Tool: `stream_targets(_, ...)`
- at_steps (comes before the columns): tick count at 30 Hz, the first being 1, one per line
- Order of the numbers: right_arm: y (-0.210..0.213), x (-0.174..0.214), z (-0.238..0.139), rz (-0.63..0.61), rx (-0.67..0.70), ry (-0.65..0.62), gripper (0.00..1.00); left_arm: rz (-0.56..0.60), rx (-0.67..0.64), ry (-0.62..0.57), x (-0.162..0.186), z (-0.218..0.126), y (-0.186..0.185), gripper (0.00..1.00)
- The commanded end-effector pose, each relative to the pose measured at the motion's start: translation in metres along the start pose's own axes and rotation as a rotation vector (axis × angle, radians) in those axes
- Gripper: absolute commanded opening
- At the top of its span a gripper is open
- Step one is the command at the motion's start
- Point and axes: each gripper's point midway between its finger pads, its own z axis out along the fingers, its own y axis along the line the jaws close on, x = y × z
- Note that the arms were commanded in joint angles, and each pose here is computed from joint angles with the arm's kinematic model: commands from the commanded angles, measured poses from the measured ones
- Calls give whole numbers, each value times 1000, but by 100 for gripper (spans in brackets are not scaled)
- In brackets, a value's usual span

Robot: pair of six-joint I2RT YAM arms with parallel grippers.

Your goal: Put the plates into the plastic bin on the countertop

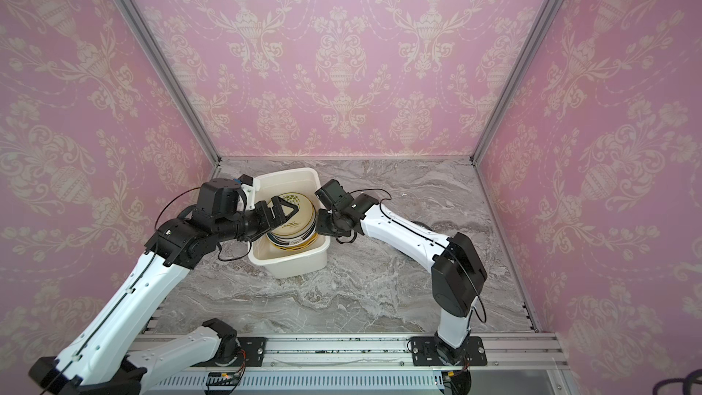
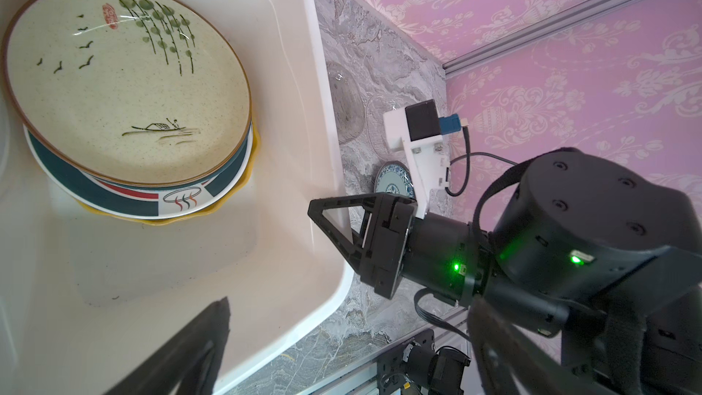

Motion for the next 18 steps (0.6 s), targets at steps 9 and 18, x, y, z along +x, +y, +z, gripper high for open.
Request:
stream_targets(9,13,29,-25,159,-35,-86,19,32,-17,-21,-1,-7,5,99)
stream_targets(18,5,3,-67,151,-46,-190,45,107,-6,0,0,-13,-3,99)
